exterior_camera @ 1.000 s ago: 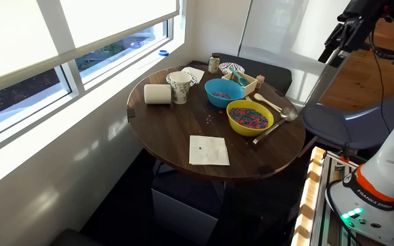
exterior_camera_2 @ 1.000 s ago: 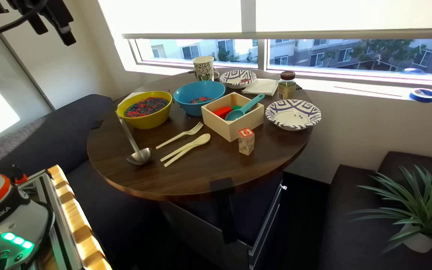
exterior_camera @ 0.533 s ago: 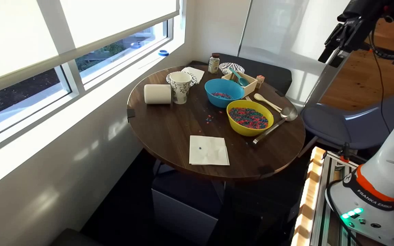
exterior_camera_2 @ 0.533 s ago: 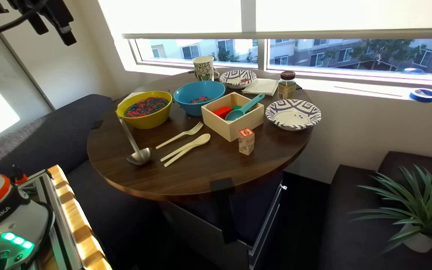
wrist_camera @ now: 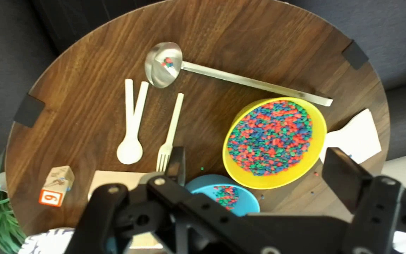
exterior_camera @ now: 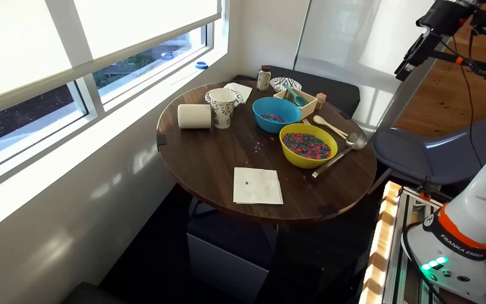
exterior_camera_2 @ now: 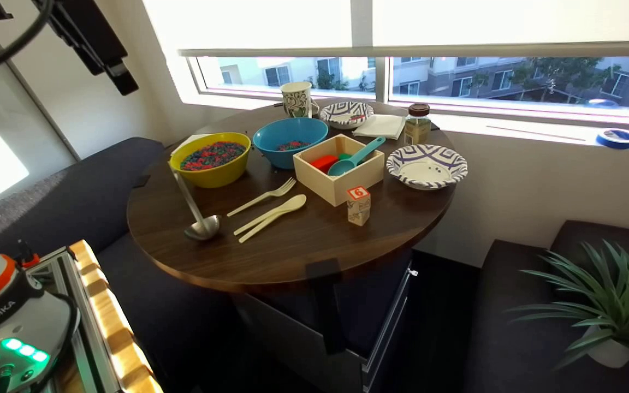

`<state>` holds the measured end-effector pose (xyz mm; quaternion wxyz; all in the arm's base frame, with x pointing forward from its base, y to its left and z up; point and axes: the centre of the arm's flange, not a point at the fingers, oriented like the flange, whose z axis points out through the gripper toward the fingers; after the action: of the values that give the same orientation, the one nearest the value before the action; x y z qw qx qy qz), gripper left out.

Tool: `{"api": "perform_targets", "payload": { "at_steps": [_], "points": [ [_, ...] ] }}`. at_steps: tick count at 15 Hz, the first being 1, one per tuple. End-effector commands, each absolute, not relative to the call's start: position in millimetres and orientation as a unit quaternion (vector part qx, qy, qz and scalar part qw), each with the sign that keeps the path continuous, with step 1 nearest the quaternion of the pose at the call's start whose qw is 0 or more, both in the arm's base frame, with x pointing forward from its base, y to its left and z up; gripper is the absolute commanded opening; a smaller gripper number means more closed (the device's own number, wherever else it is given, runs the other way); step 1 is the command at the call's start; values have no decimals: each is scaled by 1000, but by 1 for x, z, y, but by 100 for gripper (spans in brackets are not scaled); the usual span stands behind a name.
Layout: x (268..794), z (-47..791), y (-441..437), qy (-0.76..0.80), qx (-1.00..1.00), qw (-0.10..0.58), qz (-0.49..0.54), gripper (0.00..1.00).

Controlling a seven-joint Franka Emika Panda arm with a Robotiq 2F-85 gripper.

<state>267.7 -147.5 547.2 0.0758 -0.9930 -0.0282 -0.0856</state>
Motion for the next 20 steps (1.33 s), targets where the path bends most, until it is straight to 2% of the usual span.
{"api": "perform_targets", "payload": {
  "at_steps": [1,10,20],
  "points": [
    [274,502,-174,13,-994,74,-85,100],
    [298,407,-213,99,-994,34,-33,100],
    [334,334,-218,99,-994,24,27,100]
  ]
}}
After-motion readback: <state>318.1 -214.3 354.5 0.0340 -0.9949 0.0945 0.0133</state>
